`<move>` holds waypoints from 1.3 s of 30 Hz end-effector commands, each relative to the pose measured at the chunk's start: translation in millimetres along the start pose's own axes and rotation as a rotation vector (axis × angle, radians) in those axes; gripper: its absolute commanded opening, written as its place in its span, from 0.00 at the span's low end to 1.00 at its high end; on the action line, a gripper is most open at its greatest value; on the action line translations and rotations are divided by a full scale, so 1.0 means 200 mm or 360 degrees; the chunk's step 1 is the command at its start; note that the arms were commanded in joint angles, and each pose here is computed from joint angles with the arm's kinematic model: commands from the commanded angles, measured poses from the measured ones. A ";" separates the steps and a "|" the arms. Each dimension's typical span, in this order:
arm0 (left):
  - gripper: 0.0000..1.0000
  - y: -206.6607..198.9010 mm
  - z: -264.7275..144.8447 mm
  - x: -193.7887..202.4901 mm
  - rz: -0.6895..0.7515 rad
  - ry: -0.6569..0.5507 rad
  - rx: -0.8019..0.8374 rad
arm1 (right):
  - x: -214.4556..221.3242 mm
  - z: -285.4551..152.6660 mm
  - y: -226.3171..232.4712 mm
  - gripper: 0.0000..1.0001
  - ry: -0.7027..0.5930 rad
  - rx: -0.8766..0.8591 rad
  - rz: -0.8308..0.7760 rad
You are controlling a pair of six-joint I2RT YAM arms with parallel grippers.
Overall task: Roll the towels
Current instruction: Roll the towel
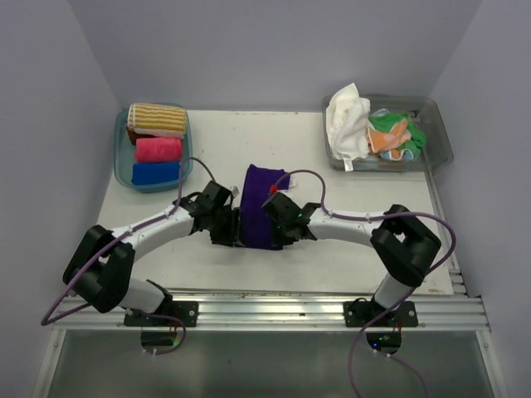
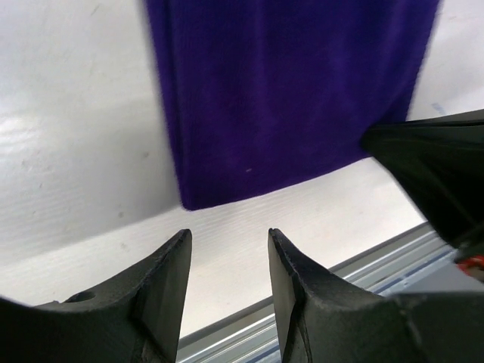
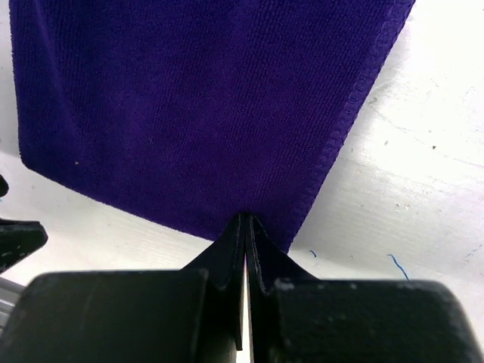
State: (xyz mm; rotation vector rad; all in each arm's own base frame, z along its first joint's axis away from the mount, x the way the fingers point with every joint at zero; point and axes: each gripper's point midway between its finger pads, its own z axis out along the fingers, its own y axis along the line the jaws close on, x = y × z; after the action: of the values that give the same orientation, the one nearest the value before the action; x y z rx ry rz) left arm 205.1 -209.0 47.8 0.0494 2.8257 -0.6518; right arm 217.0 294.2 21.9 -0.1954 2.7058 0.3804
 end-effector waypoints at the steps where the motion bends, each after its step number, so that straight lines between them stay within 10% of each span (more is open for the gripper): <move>1: 0.48 0.07 0.00 0.03 -0.0042 -0.0015 -0.0084 | -0.01 -0.06 0.00 0.00 -0.0036 0.0000 0.0028; 7: 0.46 0.07 0.01 0.04 -0.0047 -0.0023 -0.0062 | -0.08 -0.21 -0.08 0.02 -0.0183 0.0067 0.0018; 19: 0.40 0.11 0.10 0.01 -0.0064 -0.0039 -0.0101 | 0.03 -0.13 -0.05 0.37 -0.0090 -0.0056 0.0074; 30: 0.28 0.14 0.18 0.05 -0.0084 0.0003 -0.0107 | 0.05 -0.05 -0.05 0.37 -0.0064 -0.0038 0.0063; 39: 0.38 0.17 0.17 0.05 -0.0083 -0.0017 -0.0153 | 0.07 -0.03 -0.07 0.35 -0.0050 -0.0018 0.0065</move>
State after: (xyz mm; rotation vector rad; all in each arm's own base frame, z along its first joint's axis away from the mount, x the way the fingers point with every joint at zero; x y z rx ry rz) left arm 204.9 -207.6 15.2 -0.0194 2.8504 -0.6282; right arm 200.3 274.8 18.0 -0.1606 2.7054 0.3952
